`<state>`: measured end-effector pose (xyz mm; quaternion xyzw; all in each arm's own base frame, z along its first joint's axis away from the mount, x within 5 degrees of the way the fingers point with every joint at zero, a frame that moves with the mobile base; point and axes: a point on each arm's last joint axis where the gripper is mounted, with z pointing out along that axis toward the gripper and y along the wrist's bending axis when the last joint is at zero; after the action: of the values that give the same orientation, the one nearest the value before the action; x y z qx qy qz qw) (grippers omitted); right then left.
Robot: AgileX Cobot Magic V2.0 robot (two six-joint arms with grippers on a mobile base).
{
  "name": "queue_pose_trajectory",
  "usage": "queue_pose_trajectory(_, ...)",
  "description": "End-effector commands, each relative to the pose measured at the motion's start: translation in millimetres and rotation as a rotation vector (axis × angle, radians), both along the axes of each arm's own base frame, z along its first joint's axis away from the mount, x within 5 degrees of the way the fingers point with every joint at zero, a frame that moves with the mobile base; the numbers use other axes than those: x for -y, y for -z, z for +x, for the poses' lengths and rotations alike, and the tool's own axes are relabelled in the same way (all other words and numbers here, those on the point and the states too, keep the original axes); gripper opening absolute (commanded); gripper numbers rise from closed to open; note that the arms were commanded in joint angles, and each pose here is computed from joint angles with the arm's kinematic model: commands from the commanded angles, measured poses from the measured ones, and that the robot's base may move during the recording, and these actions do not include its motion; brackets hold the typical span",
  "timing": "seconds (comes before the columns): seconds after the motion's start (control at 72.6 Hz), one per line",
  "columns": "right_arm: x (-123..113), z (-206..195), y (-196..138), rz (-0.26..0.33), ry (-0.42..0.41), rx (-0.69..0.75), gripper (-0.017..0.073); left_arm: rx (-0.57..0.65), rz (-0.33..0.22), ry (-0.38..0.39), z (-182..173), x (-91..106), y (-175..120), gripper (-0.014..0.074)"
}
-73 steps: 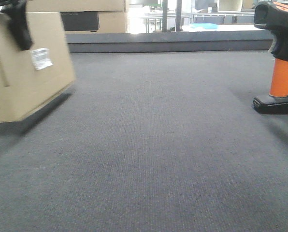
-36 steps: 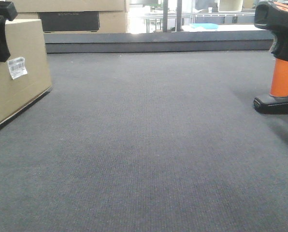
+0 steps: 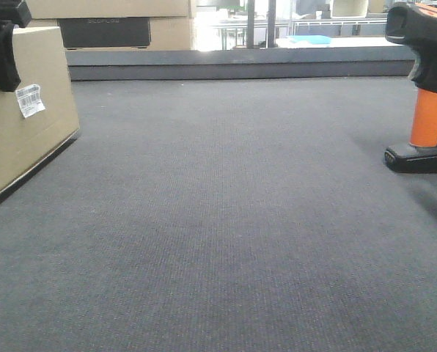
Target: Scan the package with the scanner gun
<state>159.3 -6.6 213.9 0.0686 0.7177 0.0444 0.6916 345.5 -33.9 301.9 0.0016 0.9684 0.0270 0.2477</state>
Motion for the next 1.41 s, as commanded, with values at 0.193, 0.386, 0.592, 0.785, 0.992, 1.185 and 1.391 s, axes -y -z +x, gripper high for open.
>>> queue_pose_trajectory(0.193, 0, -1, -2, -0.003, 0.001, 0.019, 0.0561, -0.054, 0.000, -0.028, -8, -2.8, -3, 0.0596)
queue_pose_trajectory(0.386, 0, -1, -2, -0.003, 0.001, 0.021, 0.0561, -0.041, 0.038, -0.051, -9, -7.1, -10, 0.0601)
queue_pose_trajectory(0.592, 0, -4, -7, -0.005, 0.001, 0.051, 0.0561, 0.120, 0.009, -0.092, -37, -12.1, -58, 0.0601)
queue_pose_trajectory(0.785, 0, -15, -11, -0.007, 0.005, 0.027, 0.0561, 0.294, -0.039, -0.110, -71, -15.7, -100, 0.0595)
queue_pose_trajectory(0.992, 0, -34, -16, -0.009, 0.014, -0.044, 0.0559, 0.371, -0.065, -0.104, -104, -18.7, -100, 0.0447)
queue_pose_trajectory(1.185, 0, -50, -36, -0.009, 0.025, -0.106, 0.0557, 0.475, -0.086, -0.065, -135, -20.1, -76, 0.0101)
queue_pose_trajectory(1.391, -1, -62, -50, -0.010, 0.029, -0.081, 0.0313, 0.595, -0.113, -0.031, -169, -21.8, -55, -0.0111)
